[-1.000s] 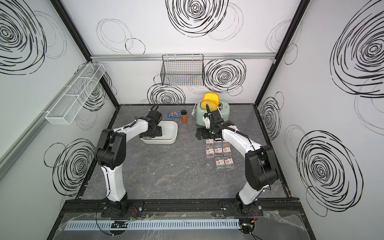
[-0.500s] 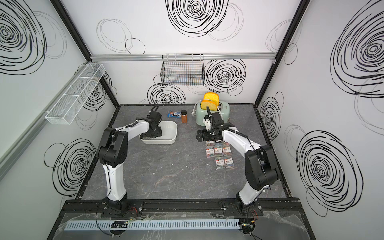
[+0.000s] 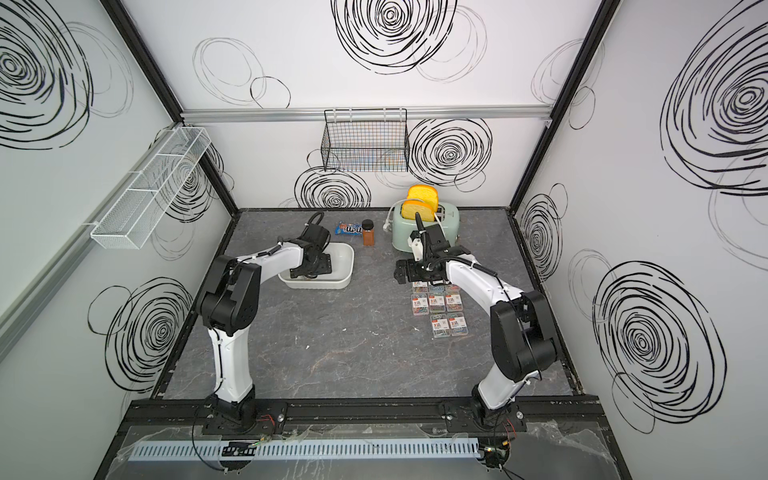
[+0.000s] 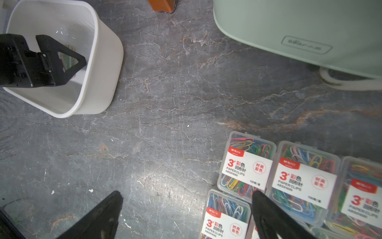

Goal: Take the paper clips out of the storage box
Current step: Pick up the boxed paper clips from the storage box.

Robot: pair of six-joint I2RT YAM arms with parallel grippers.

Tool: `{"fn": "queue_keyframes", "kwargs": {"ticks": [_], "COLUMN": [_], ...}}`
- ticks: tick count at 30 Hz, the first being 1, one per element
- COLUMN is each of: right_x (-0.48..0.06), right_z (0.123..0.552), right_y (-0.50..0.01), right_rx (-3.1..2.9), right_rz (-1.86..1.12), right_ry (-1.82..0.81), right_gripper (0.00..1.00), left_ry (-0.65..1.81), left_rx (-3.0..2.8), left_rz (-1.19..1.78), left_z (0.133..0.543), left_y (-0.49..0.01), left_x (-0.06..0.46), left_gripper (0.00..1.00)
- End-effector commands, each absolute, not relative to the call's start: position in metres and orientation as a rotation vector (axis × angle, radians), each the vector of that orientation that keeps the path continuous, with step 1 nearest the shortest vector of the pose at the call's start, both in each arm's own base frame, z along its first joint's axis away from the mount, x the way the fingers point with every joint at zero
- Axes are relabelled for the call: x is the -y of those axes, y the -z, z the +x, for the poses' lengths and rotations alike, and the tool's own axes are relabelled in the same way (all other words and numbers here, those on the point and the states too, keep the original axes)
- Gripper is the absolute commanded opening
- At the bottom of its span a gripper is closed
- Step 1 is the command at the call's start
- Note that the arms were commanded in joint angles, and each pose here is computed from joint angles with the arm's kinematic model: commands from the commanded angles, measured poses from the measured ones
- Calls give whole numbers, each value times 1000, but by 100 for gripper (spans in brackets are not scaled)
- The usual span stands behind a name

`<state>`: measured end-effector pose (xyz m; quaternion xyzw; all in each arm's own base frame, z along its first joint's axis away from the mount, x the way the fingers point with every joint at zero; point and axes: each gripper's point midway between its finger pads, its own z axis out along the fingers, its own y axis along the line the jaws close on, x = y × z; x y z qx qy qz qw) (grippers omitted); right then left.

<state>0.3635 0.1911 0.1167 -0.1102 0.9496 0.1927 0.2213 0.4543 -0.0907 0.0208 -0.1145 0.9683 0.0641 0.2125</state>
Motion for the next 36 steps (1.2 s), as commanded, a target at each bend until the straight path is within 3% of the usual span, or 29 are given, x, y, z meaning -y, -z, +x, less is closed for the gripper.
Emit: {"fn": "queue_keyframes", "kwargs": {"ticks": [1, 8, 11, 16, 21, 28, 36], "right_x": [-190, -193, -195, -198, -205, -231, -263], "right_z": [365, 365, 365, 365, 368, 367, 359], "right_y": [-125, -124, -124, -128, -142, -171, -190], "right_rx": [-2593, -2591, -2591, -2577, -2538, -2468, -2402], "right_rz": [-316, -322, -323, -333, -347, -387, -422], "right_ry": [-540, -556, -567, -594, -642, -862, -1172], "right_gripper": [99, 96, 97, 100, 99, 99, 99], "left_ry": [-161, -136, -119, -82, 73, 605, 1154], "left_rx": [-2698, -2691, -2692, -2685, -2652, -2484, -2270], "left_rz": [-343, -362, -358, -352, -332, -206, -74], "left_z": [451, 451, 452, 454, 459, 463, 433], "left_y": [-17, -19, -19, -24, -47, -127, -192], "left_x": [90, 85, 87, 90, 104, 156, 207], "left_gripper": [90, 73, 59, 52, 51, 54, 54]}}
